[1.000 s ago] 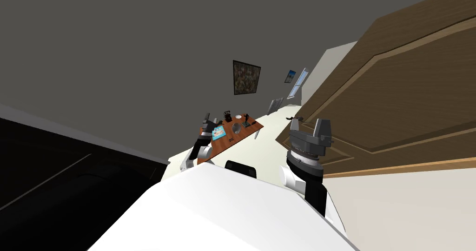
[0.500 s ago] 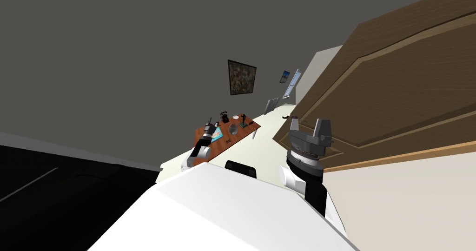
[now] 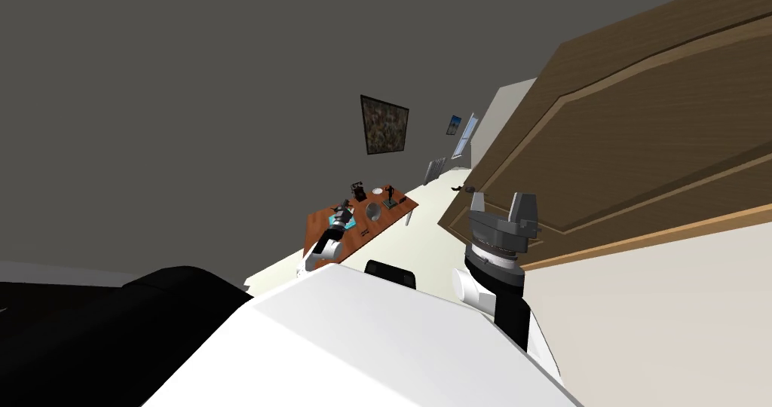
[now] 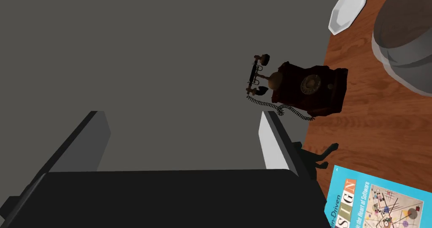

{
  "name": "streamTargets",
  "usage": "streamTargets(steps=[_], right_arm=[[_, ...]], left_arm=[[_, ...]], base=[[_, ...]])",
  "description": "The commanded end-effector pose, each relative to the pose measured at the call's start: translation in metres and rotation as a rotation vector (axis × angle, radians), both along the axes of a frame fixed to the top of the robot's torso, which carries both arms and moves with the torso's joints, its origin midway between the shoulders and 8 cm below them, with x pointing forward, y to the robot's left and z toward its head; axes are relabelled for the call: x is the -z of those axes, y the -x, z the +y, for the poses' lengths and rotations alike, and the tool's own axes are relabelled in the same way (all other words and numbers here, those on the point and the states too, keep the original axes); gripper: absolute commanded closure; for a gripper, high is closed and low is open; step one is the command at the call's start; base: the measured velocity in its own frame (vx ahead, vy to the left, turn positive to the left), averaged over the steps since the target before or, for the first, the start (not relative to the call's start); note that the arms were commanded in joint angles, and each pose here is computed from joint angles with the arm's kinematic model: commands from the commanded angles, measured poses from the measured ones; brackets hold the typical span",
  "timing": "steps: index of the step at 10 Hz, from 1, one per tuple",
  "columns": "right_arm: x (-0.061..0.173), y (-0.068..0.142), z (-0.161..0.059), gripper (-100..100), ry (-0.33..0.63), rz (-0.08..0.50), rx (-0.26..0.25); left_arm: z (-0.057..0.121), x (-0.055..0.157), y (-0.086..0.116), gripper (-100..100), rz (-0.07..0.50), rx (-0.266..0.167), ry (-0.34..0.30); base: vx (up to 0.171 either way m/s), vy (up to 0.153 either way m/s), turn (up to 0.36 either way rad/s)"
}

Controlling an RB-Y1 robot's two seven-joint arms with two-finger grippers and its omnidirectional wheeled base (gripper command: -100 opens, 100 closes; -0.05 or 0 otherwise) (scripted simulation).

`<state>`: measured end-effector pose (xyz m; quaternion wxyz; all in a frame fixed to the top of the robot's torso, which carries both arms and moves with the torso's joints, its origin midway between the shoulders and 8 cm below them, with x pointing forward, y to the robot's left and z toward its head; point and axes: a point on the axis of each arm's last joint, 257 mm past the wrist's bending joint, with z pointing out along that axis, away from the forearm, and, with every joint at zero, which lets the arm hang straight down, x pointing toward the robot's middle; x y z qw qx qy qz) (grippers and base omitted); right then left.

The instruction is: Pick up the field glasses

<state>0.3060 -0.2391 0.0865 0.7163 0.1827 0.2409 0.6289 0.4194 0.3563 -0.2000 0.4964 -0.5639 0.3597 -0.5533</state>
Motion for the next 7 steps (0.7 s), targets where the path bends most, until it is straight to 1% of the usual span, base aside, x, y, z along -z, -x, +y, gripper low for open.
streamTargets(steps=[1,2,3,4,5,6,7], right_arm=[[0.0,0.0,0.0,0,0.0,0.0,0.0],[0.0,0.0,0.0,0,0.0,0.0,0.0],[0.0,0.0,0.0,0,0.0,0.0,0.0],[0.0,0.0,0.0,0,0.0,0.0,0.0],[0.0,0.0,0.0,0,0.0,0.0,0.0],[0.0,0.0,0.0,0,0.0,0.0,0.0],[0.0,0.0,0.0,0,0.0,0.0,0.0]], left_arm=[[0.006,0.032,0.001,-100,0.072,-0.007,0.046],[0.008,0.038,0.002,-100,0.085,-0.01,0.048],[0.013,0.06,0.004,-100,0.137,-0.015,0.085],[0.02,0.085,0.008,-100,0.194,-0.025,0.123],[0.022,0.097,0.011,-100,0.219,-0.032,0.127],[0.027,0.114,0.014,-100,0.262,-0.037,0.163],[0.03,0.126,0.018,-100,0.287,-0.046,0.167]], base=[[0.058,-0.04,-0.113],[0.041,-0.023,-0.057],[0.047,-0.015,-0.096],[0.072,-0.034,-0.197],[0.06,-0.031,-0.063],[0.071,-0.044,-0.105],[0.053,-0.029,-0.047]])
